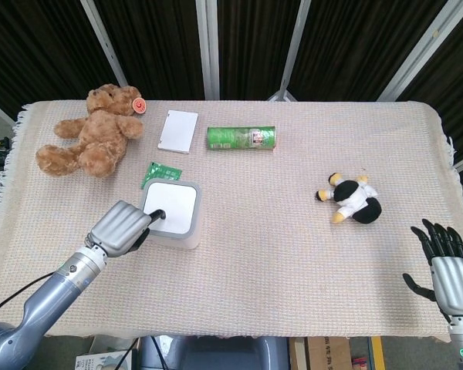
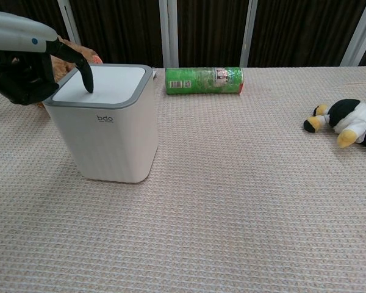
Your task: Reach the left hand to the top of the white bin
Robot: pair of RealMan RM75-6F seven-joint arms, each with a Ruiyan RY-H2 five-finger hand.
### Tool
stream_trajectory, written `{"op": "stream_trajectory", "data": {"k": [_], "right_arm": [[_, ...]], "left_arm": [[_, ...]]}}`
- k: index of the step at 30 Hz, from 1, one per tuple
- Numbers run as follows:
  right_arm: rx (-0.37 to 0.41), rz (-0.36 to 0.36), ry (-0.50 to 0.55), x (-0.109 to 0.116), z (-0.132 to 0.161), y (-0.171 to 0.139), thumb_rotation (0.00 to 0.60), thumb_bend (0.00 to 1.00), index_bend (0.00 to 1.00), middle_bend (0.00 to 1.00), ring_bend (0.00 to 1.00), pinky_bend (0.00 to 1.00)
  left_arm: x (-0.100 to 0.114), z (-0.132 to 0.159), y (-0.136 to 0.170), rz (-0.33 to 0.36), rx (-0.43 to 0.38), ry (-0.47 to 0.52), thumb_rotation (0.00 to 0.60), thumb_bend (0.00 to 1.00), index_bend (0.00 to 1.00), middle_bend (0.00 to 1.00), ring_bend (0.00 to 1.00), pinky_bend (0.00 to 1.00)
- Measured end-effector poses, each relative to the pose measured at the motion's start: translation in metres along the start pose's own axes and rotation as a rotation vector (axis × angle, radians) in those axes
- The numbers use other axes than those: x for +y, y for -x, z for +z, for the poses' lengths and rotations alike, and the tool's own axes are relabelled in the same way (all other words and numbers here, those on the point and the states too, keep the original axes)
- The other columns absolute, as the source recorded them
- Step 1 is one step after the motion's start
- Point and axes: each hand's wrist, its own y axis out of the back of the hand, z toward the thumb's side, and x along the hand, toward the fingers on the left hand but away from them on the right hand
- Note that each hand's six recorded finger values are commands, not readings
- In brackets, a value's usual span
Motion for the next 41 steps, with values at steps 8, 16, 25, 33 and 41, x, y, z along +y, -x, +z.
{"op": "stream_trajectory", "data": {"k": [8,16,25,33,41], "right_arm": [[0.003,-0.001,0.000,-0.001,0.001,0.001,0.600,0.22,0.15,0.06,0.02,0.00],[0.009,0.013,-0.005,-0.005,0.003,0.002,0.600,0.22,0.15,0.06,0.02,0.00],[0.037,0.024,0.013,-0.007,0.008,0.002,0.600,0.22,0.15,0.06,0.00,0.00],[0.099,0.030,0.025,-0.006,0.015,0.000,0.600,0.19,0.15,0.06,0.00,0.00],[0.105,0.012,0.012,0.001,0.013,-0.002,0.600,0.19,0.15,0.06,0.00,0.00]], "left_arm": [[0.031,0.014,0.015,0.142,-0.047,0.048,0.600,0.35,0.25,0.46,0.44,0.63],[0.050,-0.016,0.083,0.405,0.100,0.010,0.600,0.12,0.22,0.20,0.15,0.28],[-0.020,-0.088,0.177,0.455,0.504,-0.005,0.600,0.09,0.15,0.11,0.07,0.19],[-0.083,-0.128,0.209,0.396,0.584,0.161,0.600,0.09,0.14,0.07,0.02,0.15],[-0.104,-0.136,0.215,0.354,0.605,0.192,0.600,0.09,0.14,0.07,0.02,0.15]]}}
